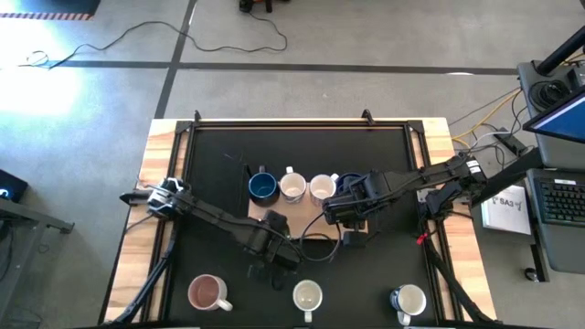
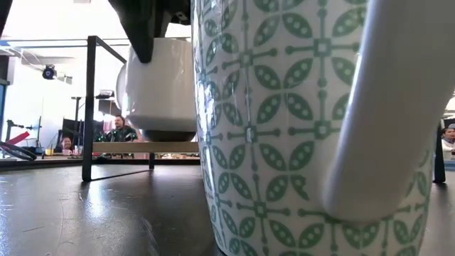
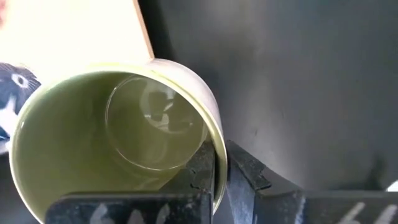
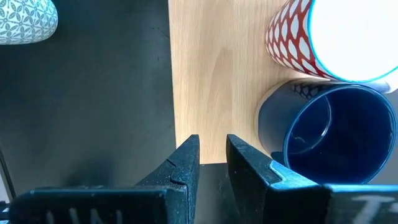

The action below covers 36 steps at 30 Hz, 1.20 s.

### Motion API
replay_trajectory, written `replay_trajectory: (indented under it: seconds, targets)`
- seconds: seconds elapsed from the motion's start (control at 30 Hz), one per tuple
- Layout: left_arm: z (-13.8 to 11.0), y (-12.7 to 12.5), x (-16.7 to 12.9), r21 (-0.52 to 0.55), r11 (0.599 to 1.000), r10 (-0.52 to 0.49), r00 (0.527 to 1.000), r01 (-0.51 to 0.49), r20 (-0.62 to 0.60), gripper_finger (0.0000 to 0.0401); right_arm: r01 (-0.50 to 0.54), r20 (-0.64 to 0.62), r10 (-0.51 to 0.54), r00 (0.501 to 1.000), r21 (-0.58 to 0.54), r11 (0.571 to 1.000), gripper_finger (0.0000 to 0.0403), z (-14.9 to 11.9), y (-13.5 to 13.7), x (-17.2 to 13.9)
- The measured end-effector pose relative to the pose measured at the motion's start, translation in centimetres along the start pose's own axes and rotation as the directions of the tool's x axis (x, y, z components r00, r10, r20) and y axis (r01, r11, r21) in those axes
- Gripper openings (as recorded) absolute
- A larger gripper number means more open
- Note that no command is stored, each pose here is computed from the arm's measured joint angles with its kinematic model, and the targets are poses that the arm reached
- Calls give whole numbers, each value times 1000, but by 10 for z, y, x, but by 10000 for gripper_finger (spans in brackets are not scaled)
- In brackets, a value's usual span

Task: Place coffee mugs
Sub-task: Put the green mug on the shelf

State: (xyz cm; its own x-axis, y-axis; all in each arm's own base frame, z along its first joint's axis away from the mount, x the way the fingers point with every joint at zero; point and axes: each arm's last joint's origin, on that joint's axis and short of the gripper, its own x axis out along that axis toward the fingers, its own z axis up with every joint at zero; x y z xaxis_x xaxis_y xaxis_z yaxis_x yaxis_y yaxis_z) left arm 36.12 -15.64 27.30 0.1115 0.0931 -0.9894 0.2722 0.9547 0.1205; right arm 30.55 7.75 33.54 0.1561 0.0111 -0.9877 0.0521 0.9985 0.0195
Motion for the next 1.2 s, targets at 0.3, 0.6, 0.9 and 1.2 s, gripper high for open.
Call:
replay_trajectory:
  seconds: [0.3, 0.6, 0.9, 1.2]
  targets:
    - [-2, 11, 0, -3, 1000, 24, 999, -24, -22, 6, 0, 2, 0, 1000, 2, 1000, 68, 0, 0, 0]
    - [-26, 18, -10, -68, 997, 20, 1000, -19, 10, 5, 0, 3, 0, 1000, 0, 1000, 68, 0, 0, 0]
    - [-53, 25, 2, -101, 995, -22, 1000, 23, 11, 5, -3, 10, 3, 1000, -6, 1000, 68, 1, 0, 0]
    - [-66, 36, 10, -130, 990, -41, 997, 49, 63, 7, -5, 18, 5, 1000, -6, 1000, 68, 2, 0, 0]
